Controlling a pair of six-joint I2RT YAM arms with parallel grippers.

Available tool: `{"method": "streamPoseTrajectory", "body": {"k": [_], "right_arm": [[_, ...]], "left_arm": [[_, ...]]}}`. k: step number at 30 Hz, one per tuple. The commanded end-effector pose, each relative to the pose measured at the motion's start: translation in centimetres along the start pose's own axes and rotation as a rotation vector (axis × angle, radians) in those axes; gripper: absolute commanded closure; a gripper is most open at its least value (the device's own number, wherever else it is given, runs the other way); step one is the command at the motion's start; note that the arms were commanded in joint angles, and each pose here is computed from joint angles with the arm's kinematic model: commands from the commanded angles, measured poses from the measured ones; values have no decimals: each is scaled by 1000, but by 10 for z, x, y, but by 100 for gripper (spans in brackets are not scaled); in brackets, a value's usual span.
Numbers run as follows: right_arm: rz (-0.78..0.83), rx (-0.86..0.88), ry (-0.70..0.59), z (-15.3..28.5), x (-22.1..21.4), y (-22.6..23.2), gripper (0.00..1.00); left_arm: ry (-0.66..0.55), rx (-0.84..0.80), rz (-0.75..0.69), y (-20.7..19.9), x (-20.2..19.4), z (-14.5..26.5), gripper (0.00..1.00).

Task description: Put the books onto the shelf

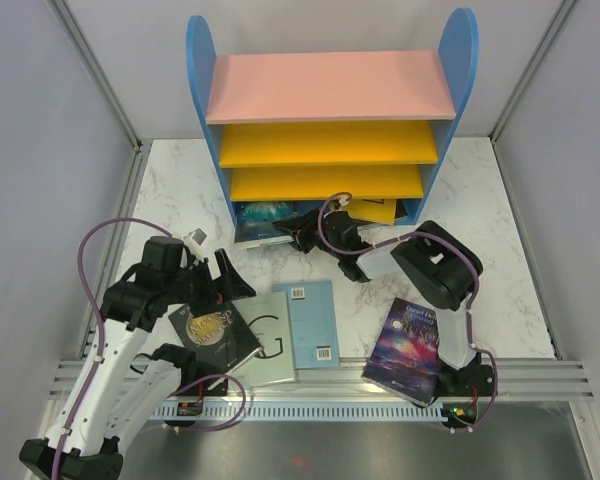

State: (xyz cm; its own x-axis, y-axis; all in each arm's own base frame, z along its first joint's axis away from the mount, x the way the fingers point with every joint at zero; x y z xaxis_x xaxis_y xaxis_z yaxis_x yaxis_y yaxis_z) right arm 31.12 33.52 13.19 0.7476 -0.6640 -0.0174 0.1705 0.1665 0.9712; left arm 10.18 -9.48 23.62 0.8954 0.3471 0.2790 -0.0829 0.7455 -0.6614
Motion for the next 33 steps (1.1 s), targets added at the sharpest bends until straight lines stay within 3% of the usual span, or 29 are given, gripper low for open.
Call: {"method": "streamPoseTrajectory", "body": {"k": [1, 3, 4, 5, 6, 9, 25, 29, 33], "right_arm": [[-21, 319, -44, -14, 18, 53, 100], [-47, 309, -48, -19, 21, 43, 100], [-71, 285, -32, -23, 21, 31, 95], [-78, 278, -20, -24, 20, 26, 83], [-84, 271, -8, -25, 19, 22, 55], [-103, 220, 16, -21, 15, 3, 24], [-144, 83, 186, 22, -28, -42, 26], [-150, 81, 183, 19, -27, -43, 45], [-150, 91, 184, 8, -25, -40, 51]], "left_arm": [[-20, 1, -55, -2, 1, 8, 0], [-23, 8, -54, -1, 0, 9, 0], [-21, 10, -52, 0, -1, 9, 0], [-23, 11, -57, 0, -1, 9, 0], [-23, 16, -56, 1, -1, 9, 0], [-31, 23, -60, 1, 0, 9, 0], [-21, 4, -39, 4, 5, -8, 0], [-21, 4, -39, 4, 5, -9, 0], [-19, 6, -40, 5, 5, -10, 0]]}}
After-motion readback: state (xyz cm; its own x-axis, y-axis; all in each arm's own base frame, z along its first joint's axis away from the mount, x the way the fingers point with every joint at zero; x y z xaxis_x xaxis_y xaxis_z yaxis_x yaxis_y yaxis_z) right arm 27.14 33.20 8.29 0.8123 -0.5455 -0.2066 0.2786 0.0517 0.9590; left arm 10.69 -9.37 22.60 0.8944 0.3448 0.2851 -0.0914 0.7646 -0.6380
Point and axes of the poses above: each gripper's point midway between its finger pads, its own z axis back along the fingers, its own y axis along the line the jaws close on, x = y × z, the point moved 8 cm from there along z, back along the fingers, and after that the axes turned 2 degrees about z, right-handed, at the moved point
